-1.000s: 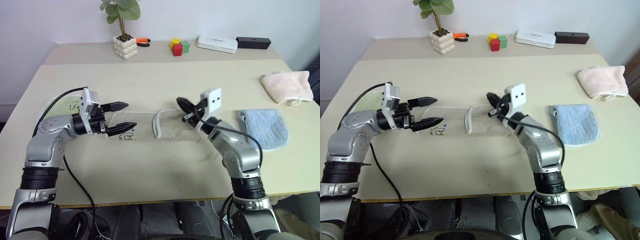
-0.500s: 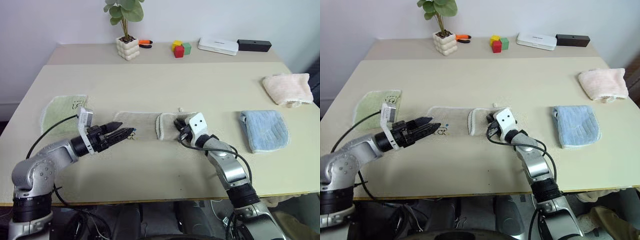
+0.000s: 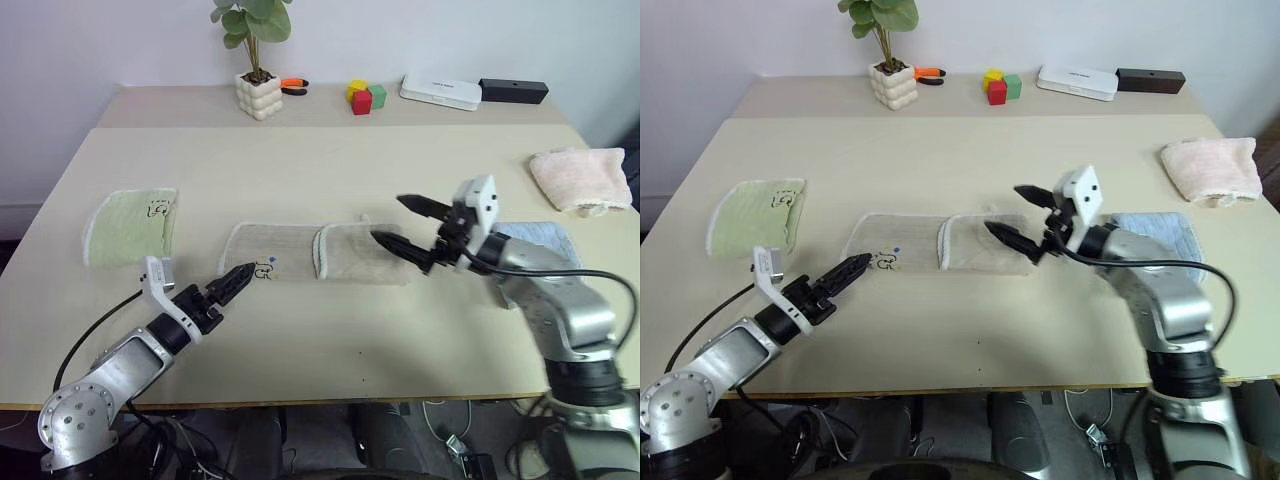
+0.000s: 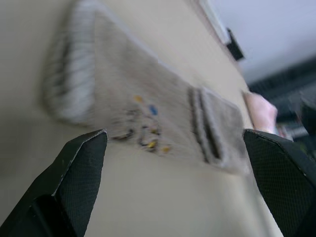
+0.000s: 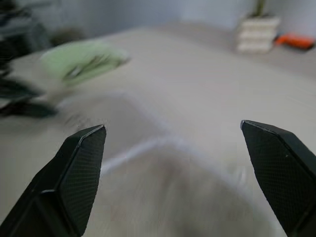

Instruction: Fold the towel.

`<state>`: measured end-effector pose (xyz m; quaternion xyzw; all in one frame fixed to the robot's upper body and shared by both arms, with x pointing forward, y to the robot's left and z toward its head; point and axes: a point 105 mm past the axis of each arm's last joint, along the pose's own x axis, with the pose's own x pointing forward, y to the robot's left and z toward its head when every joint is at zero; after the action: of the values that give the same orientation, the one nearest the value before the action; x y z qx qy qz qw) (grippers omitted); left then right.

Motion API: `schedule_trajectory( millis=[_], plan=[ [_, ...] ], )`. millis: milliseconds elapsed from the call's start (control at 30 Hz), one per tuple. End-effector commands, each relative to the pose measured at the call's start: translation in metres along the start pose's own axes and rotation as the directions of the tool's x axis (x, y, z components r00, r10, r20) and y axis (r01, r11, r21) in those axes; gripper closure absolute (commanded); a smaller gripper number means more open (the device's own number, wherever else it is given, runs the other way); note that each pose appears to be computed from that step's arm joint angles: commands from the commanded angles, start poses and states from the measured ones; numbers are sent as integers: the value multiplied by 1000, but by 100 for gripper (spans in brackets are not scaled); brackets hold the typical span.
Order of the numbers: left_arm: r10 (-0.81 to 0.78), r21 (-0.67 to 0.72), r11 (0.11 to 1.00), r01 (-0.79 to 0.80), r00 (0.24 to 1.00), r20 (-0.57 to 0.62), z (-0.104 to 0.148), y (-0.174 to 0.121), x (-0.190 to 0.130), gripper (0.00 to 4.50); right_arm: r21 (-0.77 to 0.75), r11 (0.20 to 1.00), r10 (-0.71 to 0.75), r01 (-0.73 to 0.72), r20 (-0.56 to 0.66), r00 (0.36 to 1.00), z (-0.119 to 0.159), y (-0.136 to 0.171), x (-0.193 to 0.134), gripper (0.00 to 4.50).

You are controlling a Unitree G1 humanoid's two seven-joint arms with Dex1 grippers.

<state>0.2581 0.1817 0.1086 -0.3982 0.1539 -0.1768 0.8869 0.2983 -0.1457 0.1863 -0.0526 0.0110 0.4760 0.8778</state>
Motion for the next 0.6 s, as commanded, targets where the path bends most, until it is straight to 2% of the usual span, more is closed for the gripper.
schedule_trajectory(
  millis=[33,233,333,433,533,600],
  plan=[
    [25,-41,999,-22,997,71,8,-4,-2,0,-60,994,88,-87,15,996,23,15,-11,6],
    [53,-212,976,-40,997,56,6,4,18,0,-113,989,90,-92,-23,996,26,20,-5,6],
    [129,-215,969,-119,991,33,1,15,34,0,-138,988,71,-70,5,997,36,17,-1,6],
    [115,-286,953,-101,993,31,-1,16,46,0,-146,989,40,-38,13,999,40,11,-1,6],
    [73,-331,943,-47,995,66,4,11,56,89,-144,989,19,-21,-13,1000,33,8,-4,0],
    [63,-339,940,-32,995,80,9,8,60,190,-140,990,-5,2,-22,1000,30,3,-7,0]
  ],
)
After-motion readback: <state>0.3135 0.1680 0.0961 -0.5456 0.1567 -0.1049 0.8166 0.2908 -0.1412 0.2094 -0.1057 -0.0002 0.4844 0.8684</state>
